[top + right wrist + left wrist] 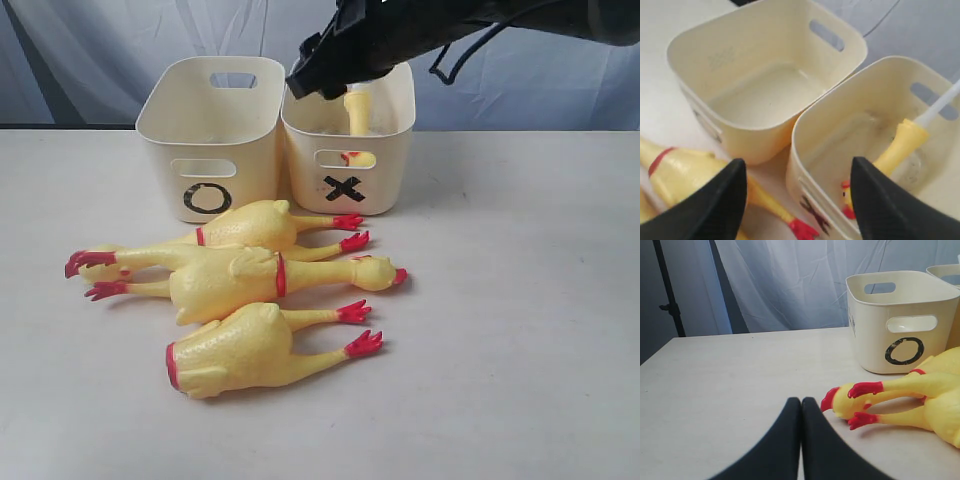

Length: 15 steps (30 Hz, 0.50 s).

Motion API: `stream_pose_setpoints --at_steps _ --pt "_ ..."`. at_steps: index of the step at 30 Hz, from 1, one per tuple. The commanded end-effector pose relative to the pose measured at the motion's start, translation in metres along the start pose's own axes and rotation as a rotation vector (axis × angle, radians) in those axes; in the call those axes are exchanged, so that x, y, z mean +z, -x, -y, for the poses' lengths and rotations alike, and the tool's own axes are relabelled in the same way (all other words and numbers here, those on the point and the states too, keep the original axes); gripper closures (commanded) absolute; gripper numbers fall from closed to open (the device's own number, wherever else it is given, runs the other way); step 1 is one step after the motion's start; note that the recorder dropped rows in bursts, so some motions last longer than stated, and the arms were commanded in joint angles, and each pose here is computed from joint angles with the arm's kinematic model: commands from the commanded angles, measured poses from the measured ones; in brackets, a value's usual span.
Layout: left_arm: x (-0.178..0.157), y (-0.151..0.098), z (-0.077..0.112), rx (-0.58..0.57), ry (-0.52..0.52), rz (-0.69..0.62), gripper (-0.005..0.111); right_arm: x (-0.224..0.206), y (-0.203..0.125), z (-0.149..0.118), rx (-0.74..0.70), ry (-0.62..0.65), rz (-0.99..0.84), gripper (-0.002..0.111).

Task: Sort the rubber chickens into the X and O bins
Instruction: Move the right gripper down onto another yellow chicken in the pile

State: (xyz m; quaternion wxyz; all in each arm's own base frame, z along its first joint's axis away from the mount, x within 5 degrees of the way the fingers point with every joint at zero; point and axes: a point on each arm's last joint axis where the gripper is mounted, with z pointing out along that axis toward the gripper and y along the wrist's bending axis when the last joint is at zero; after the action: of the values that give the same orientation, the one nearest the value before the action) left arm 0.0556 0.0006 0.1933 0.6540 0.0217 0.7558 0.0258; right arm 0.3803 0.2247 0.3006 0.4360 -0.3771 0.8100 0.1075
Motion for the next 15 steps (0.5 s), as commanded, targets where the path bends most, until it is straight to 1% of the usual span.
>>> stream_pose_setpoints --at_steps 1,3,6,12,15 --pt "0.000 -0.001 0.000 -0.006 0.007 -0.002 0.107 -0.014 -0.002 -0.016 -0.186 0.108 -0.110 0.050" --pt "0.000 -0.001 0.000 -0.006 0.007 -0.002 0.107 -0.017 -0.006 -0.029 -0.311 0.189 -0.167 0.050" --pt "0.000 -0.001 0.000 -0.006 0.007 -0.002 0.107 -0.020 -0.011 -0.048 -0.392 0.296 -0.240 0.050" --pt "0.000 -0.001 0.000 -0.006 0.007 -0.002 0.107 -0.024 -0.014 -0.084 -0.428 0.443 -0.305 0.050" --pt "0.000 -0.001 0.000 -0.006 0.007 -0.002 0.107 -0.027 -0.013 -0.101 -0.460 0.489 -0.319 0.050"
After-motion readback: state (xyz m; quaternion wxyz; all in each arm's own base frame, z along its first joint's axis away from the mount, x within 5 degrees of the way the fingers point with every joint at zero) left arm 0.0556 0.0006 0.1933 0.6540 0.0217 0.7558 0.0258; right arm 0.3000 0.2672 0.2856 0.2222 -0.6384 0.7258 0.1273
